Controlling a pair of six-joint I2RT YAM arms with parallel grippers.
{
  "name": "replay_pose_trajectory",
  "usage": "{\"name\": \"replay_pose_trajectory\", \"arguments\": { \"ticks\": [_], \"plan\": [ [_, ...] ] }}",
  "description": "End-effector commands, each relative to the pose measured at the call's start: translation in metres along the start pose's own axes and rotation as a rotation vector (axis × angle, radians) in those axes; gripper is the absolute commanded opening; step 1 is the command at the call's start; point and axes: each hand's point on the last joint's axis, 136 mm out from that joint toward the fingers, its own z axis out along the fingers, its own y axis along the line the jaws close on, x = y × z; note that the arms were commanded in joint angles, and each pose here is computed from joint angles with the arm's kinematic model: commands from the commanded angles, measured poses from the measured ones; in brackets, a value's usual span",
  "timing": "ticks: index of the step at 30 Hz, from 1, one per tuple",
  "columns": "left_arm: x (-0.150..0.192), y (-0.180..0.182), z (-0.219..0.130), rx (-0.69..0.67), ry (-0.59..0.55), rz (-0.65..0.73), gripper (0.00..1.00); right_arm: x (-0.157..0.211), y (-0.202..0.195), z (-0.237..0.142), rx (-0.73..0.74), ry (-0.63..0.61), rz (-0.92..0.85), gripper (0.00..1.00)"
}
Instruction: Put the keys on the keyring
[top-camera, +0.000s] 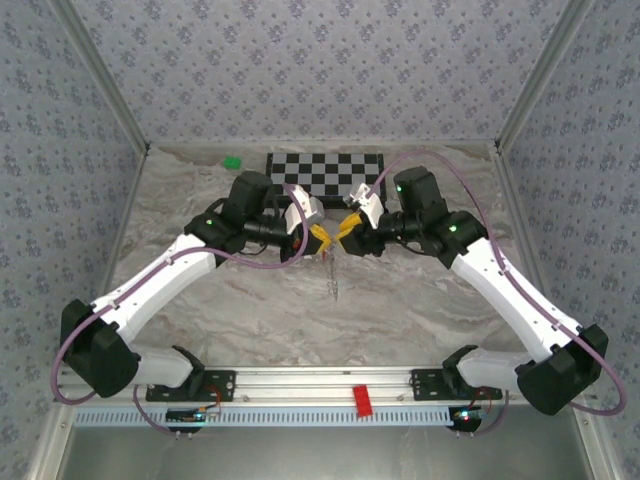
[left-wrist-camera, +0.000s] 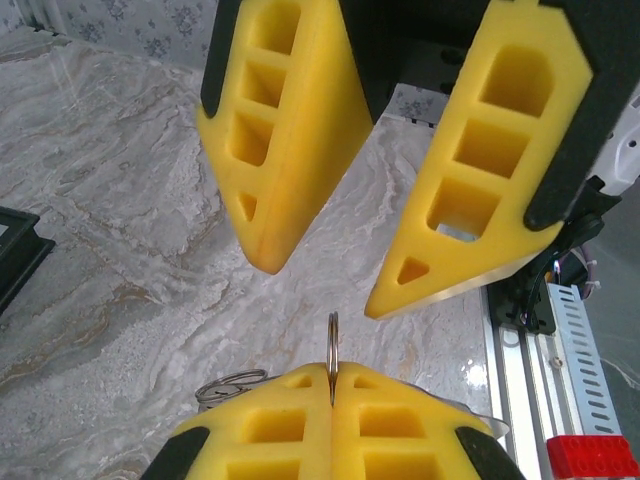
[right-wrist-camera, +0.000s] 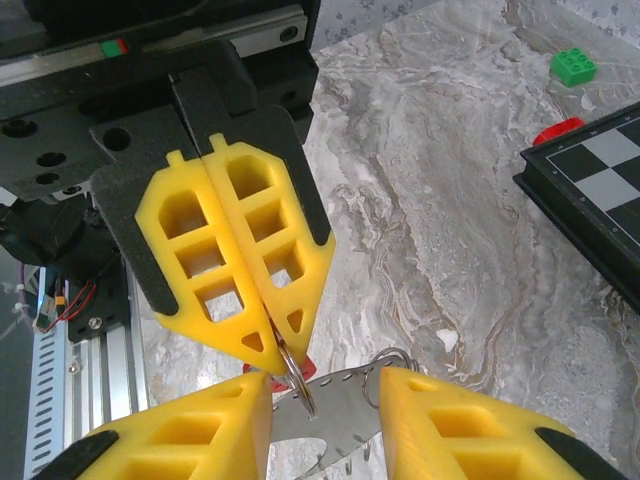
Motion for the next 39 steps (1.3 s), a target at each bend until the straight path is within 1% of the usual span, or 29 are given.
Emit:
{"name": "replay_pose_trajectory", "arguments": {
  "ticks": [1, 5, 10, 13, 15, 21, 23, 24, 27, 30, 33, 34, 35, 37, 38, 39],
  "plan": [
    [-0.019, -0.011, -0.006, 0.031, -0.038, 0.063, 0.00, -0.005, 0.009, -0.002, -0.040, 0.006, -0.026, 0.32],
    [-0.019, -0.010, -0.006, 0.031, -0.038, 0.062, 0.00, 0.003, 0.011, 0.002, -0.055, 0.043, -0.011, 0.31],
    [-0.020, -0.012, -0.005, 0.040, -0.041, 0.063, 0.00, 0.006, 0.011, 0.007, -0.065, 0.055, -0.014, 0.30],
    [-0.020, -0.014, -0.004, 0.048, -0.040, 0.064, 0.00, 0.005, 0.011, 0.009, -0.071, 0.054, -0.022, 0.26],
    [-0.019, -0.014, -0.004, 0.050, -0.037, 0.063, 0.00, 0.005, 0.012, 0.009, -0.071, 0.052, -0.025, 0.25],
    [-0.018, -0.014, -0.002, 0.059, -0.031, 0.059, 0.00, 0.003, 0.016, 0.009, -0.083, 0.042, -0.040, 0.13],
    [-0.018, -0.015, -0.001, 0.063, -0.032, 0.060, 0.00, 0.004, 0.018, 0.010, -0.087, 0.044, -0.050, 0.02],
    [-0.018, -0.015, -0.001, 0.062, -0.031, 0.059, 0.00, 0.005, 0.019, 0.010, -0.089, 0.044, -0.057, 0.00],
    [-0.019, -0.015, -0.002, 0.062, -0.032, 0.059, 0.00, 0.008, 0.021, 0.012, -0.091, 0.047, -0.068, 0.00],
    [-0.019, -0.015, -0.002, 0.060, -0.033, 0.059, 0.00, 0.003, 0.022, 0.010, -0.088, 0.012, -0.101, 0.00],
    [-0.023, -0.011, -0.004, 0.025, -0.048, 0.057, 0.00, -0.005, 0.024, 0.005, -0.082, -0.034, -0.119, 0.00],
    [-0.026, -0.009, -0.006, 0.011, -0.061, 0.055, 0.08, 0.005, 0.024, 0.009, -0.091, -0.026, -0.101, 0.00],
    [-0.029, -0.007, -0.009, -0.007, -0.079, 0.051, 0.20, 0.004, 0.023, 0.008, -0.087, -0.042, -0.094, 0.00],
    [-0.037, -0.002, -0.015, -0.043, -0.124, 0.044, 0.22, -0.001, 0.021, 0.005, -0.079, -0.093, -0.085, 0.00],
    [-0.040, 0.000, -0.020, -0.067, -0.150, 0.033, 0.27, -0.003, 0.019, 0.004, -0.074, -0.123, -0.076, 0.00],
    [-0.044, 0.002, -0.024, -0.085, -0.181, 0.030, 0.27, -0.006, 0.017, 0.002, -0.067, -0.152, -0.070, 0.00]
  ]
}}
